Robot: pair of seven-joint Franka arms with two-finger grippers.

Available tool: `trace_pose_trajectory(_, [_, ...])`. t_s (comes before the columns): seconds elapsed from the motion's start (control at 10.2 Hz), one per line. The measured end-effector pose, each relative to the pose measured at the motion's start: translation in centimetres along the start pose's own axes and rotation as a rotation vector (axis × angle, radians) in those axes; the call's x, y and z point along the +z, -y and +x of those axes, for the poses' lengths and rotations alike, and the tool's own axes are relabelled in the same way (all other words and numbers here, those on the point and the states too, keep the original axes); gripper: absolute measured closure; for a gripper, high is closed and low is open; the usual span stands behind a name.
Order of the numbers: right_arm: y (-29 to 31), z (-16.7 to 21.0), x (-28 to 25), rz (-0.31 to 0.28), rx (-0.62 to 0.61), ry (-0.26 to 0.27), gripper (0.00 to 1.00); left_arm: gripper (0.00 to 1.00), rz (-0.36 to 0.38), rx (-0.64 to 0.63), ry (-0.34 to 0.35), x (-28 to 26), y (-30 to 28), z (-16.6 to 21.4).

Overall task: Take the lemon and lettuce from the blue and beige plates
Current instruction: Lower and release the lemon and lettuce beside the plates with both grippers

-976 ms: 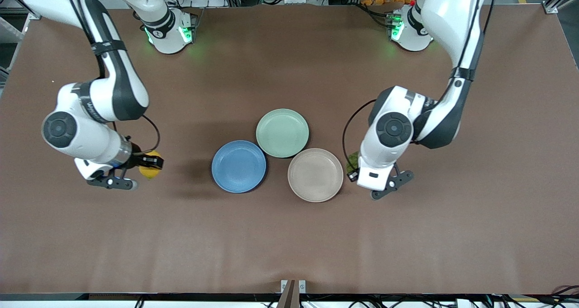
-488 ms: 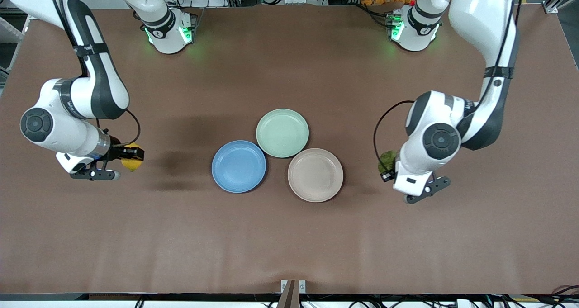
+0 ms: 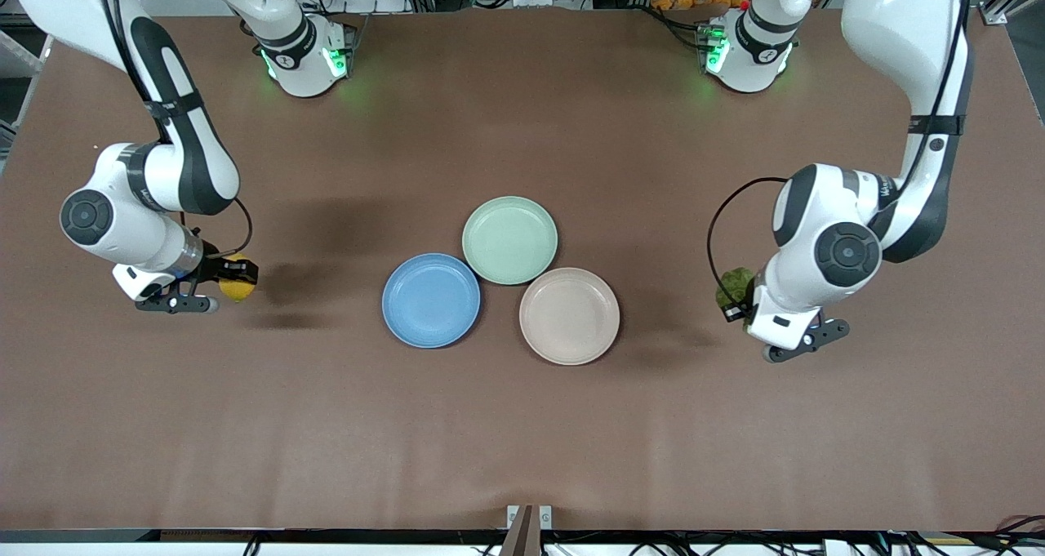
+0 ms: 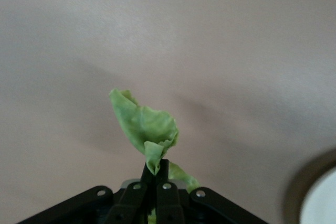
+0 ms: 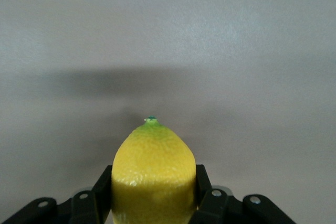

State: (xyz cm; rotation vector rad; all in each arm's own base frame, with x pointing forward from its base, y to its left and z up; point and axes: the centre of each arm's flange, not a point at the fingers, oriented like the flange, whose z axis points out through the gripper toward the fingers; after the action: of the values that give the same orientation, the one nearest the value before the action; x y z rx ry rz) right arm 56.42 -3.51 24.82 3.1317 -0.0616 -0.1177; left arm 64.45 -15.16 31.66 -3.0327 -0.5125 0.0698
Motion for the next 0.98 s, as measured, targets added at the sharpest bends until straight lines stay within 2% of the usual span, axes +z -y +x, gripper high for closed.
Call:
trace_pose_trajectory(0.39, [-0.7,0.3,4.3,-0.007,0.010,-0.004,0.36,0.96,-0.019,0.059,-0.020,1.4,4.3,2.5])
trace_pose_trajectory(0.68, [-1.1,0.4,5.5,-0.008,0.018,-0.011,0.36,0.96,-0.029,0.078,-0.030,3.8,5.3,3.5])
trace_pose_trajectory(0.78, [-1.1,0.5,5.5,-0.009,0.019,-0.013,0.35,0.91,-0.032,0.082,-0.032,4.3,5.0,3.5])
trace_pose_trajectory(0.88, [-1.1,0.7,5.2,-0.009,0.019,-0.019,0.25,0.85,-0.034,0.088,-0.031,4.6,4.6,3.4])
trace_pose_trajectory(0.98, [-1.1,1.0,4.7,-0.009,0.019,-0.032,0.12,0.73,-0.035,0.092,-0.032,4.5,4.4,3.3])
